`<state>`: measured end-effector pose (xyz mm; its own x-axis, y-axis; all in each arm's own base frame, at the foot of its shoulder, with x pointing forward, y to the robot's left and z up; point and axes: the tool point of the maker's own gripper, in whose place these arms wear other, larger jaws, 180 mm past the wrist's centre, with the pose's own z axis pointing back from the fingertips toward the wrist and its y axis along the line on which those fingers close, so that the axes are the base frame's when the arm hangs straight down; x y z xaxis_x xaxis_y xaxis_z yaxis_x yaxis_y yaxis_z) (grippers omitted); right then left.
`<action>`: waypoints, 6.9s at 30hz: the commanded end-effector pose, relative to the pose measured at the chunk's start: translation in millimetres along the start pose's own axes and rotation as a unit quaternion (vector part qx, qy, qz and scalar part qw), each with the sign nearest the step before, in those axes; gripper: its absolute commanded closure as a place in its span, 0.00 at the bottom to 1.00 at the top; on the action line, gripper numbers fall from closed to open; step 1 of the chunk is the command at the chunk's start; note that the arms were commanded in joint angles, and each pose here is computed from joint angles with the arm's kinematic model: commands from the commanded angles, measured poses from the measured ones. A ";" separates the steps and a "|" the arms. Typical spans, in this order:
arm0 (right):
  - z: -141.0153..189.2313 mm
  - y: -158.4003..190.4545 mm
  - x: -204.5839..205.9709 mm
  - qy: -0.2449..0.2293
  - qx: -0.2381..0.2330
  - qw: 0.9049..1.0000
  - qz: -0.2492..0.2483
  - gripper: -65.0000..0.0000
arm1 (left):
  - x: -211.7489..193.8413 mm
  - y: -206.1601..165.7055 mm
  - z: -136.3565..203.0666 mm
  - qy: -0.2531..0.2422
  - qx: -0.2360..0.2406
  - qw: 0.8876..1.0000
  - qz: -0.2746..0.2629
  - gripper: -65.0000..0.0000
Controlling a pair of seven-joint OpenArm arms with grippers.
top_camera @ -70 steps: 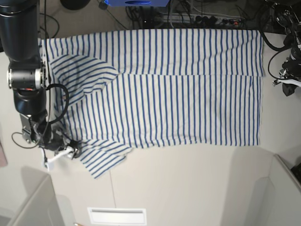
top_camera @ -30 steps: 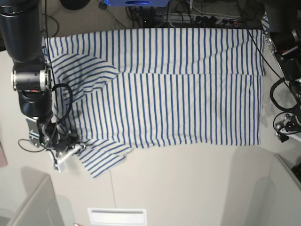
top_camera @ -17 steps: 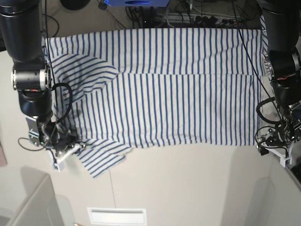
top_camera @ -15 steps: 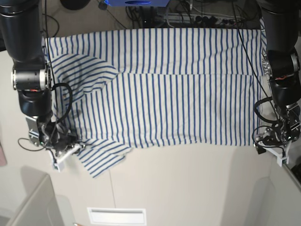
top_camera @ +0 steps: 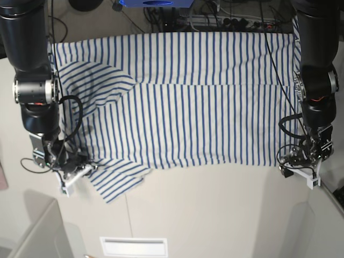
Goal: Fold the T-shirt properly
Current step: 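Reach the left gripper to the hem corner and grasp it, then lift the hem with both grippers and fold it toward the collar, then lower the folded hem onto the collar edge and release both grippers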
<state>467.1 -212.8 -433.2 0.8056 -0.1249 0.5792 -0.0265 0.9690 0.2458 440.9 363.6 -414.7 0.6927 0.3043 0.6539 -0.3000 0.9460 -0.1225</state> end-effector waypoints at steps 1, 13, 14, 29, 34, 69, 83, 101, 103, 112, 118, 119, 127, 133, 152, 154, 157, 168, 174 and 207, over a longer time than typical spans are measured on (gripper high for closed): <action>4.8 -5.2 10.2 0.003 -0.010 1.000 0.008 1.00 | -10.1 1.2 0.1 0.023 0.000 1.000 0.001 0.24; 3.8 -5.0 7.8 0.002 -0.009 1.000 0.005 1.00 | -26.4 -11.7 -4.2 0.032 -0.011 0.999 -0.008 1.00; 3.9 -5.0 8.2 0.000 -0.009 1.000 0.005 1.00 | -29.2 -11.7 -3.9 0.032 -0.013 0.999 -0.012 1.00; 15.5 19.7 46.3 -0.067 0.013 0.996 0.054 1.00 | 19.8 -40.3 24.7 0.006 -0.056 0.994 -0.089 1.00; 20.4 25.3 54.5 -0.084 0.018 0.994 0.067 1.00 | 30.1 -47.8 36.3 -0.014 -0.059 0.992 -0.114 1.00; 73.6 -0.7 60.6 -0.152 -0.020 0.986 0.062 1.00 | 27.9 -11.6 151.2 -0.068 0.008 0.984 -0.165 1.00; 81.5 12.1 46.6 -0.154 -0.010 0.985 0.084 1.00 | -0.5 3.3 192.7 -0.072 0.006 0.983 -0.171 1.00; 125.8 -14.9 11.1 -0.131 -0.042 0.989 0.055 1.00 | -36.5 0.8 216.7 -0.050 0.018 0.973 -0.226 1.00; 132.8 -18.1 4.9 -0.127 -0.048 0.989 0.054 1.00 | -44.2 3.2 216.3 -0.040 0.018 0.973 -0.228 1.00; 142.6 -7.9 -21.6 -0.110 -0.047 0.990 0.071 1.00 | -58.5 7.4 218.2 -0.022 0.020 0.972 -0.234 1.00; 147.1 -3.1 -33.1 -0.086 -0.046 0.992 0.075 1.00 | -54.3 24.7 226.2 -0.027 0.040 0.972 -0.228 1.00; 149.8 -2.0 -33.9 -0.090 -0.042 0.993 0.063 1.00 | -58.5 25.4 226.4 -0.021 0.038 0.971 -0.235 1.00; 175.3 0.9 -35.4 -0.096 -0.013 0.995 0.019 1.00 | -81.2 29.2 227.2 0.011 0.032 0.966 -0.258 1.00; 184.7 8.3 -38.8 -0.102 -0.014 0.994 0.036 1.00 | -87.5 30.0 227.6 0.019 0.031 0.965 -0.261 1.00; 211.6 -15.6 -96.5 -0.044 -0.057 0.997 -0.010 1.00 | -134.9 44.5 239.4 0.084 0.035 0.957 -0.274 1.00; 212.2 -17.1 -102.4 -0.038 -0.059 0.997 -0.012 1.00 | -134.2 43.9 239.8 0.082 0.035 0.957 -0.275 1.00; 216.0 -15.6 -106.8 -0.035 -0.061 0.998 -0.005 1.00 | -138.8 45.1 241.4 0.089 0.035 0.956 -0.277 1.00; 221.0 -6.6 -135.8 -0.003 -0.061 0.998 -0.006 1.00 | -148.9 47.3 242.9 0.104 0.034 0.953 -0.281 1.00; 218.6 -4.4 -150.6 0.013 -0.058 0.998 -0.017 1.00 | -149.6 48.4 242.7 0.106 0.035 0.953 -0.281 1.00; 223.4 -7.6 -171.7 0.027 -0.065 0.997 -0.020 0.61 | -136.8 45.3 240.3 0.087 0.035 0.957 -0.276 0.26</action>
<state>190.7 -242.3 -370.3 0.8533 -0.1661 0.4942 0.0886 0.9803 0.1765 170.1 334.8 -339.2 0.8680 -0.1990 0.4550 0.0967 0.9664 0.2382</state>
